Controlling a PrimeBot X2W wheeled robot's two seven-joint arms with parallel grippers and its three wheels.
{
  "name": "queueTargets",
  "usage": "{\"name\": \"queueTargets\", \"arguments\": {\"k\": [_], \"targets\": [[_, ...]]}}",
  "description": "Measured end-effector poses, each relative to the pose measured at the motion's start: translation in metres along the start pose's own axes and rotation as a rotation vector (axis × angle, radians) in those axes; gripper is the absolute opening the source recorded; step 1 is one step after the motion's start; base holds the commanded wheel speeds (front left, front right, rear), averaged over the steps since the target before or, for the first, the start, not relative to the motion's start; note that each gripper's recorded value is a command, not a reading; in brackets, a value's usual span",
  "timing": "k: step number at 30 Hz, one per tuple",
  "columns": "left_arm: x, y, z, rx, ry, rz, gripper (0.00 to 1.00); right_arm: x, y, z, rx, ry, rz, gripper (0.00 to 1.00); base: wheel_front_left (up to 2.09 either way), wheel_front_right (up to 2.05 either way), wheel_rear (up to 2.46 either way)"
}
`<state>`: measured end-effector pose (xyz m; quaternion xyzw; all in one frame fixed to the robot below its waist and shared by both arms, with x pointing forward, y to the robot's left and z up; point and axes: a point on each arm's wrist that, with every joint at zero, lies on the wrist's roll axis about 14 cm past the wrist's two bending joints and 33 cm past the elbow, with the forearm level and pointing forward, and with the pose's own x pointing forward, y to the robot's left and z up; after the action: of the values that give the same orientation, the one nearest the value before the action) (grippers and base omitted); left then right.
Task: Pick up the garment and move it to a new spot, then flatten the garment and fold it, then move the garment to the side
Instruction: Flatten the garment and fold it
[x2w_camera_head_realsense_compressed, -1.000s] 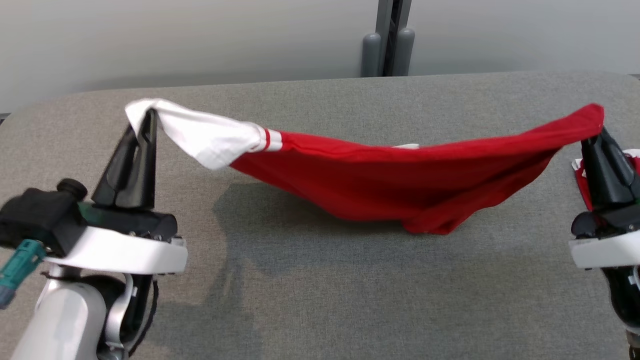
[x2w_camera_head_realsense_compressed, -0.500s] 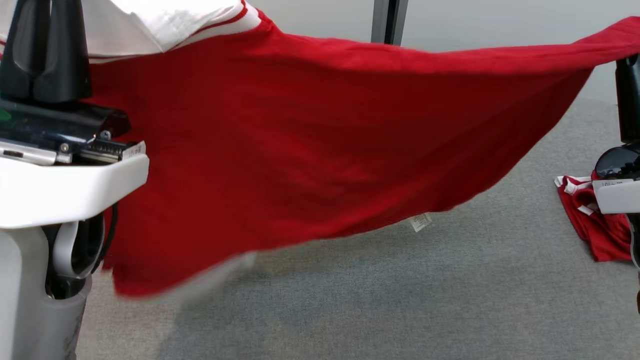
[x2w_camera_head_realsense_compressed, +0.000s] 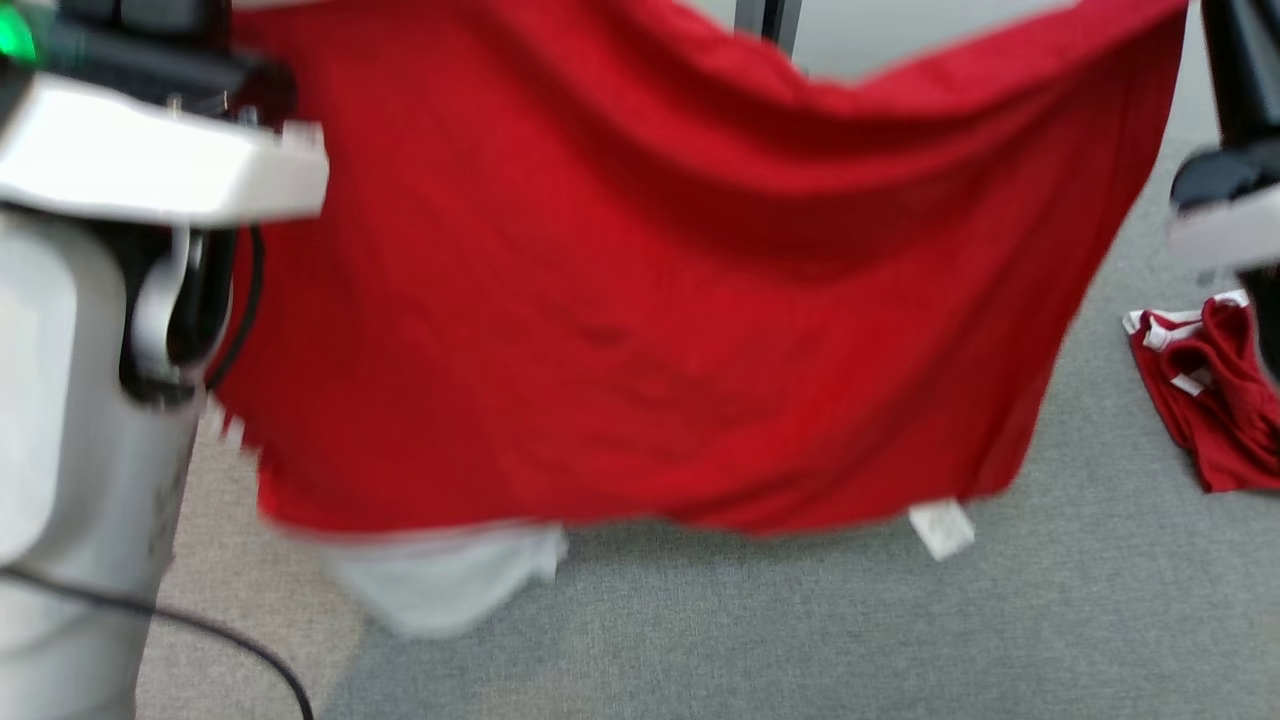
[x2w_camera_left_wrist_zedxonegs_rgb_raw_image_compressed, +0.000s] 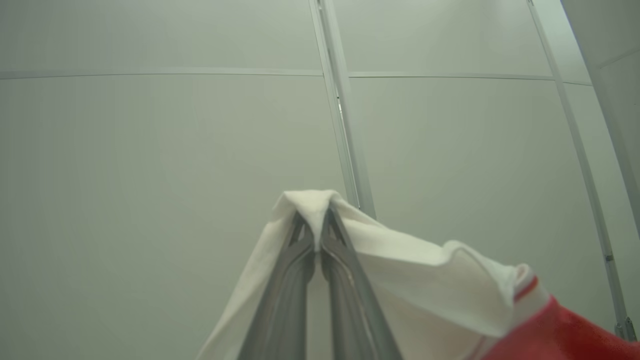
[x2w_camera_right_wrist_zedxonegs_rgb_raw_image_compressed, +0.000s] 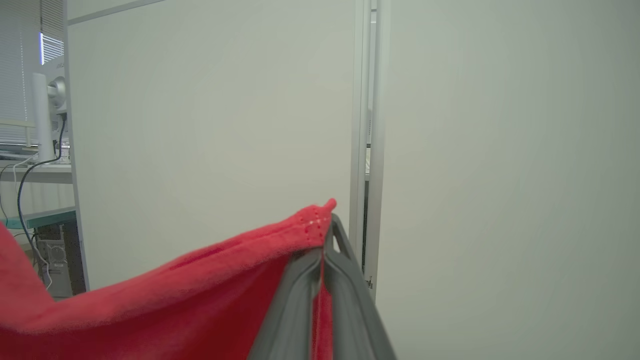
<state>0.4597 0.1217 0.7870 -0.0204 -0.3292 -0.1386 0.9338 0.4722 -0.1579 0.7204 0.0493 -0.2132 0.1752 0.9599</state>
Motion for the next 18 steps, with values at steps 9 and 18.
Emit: {"name": "queueTargets", "arguments": {"k": [9,18], "targets": [[0.077,0.015,-0.083,0.034,0.133,-0.031,0.0,0.09,-0.024,-0.038,-0.07,0.049,0.002,0.0,0.0,0.0,0.0],[0.114,0.046,-0.14,0.074,0.251,0.044,0.0,0.136,-0.052,-0.056,0.017,0.018,-0.129,0.0,0.0,0.0,0.0]]}}
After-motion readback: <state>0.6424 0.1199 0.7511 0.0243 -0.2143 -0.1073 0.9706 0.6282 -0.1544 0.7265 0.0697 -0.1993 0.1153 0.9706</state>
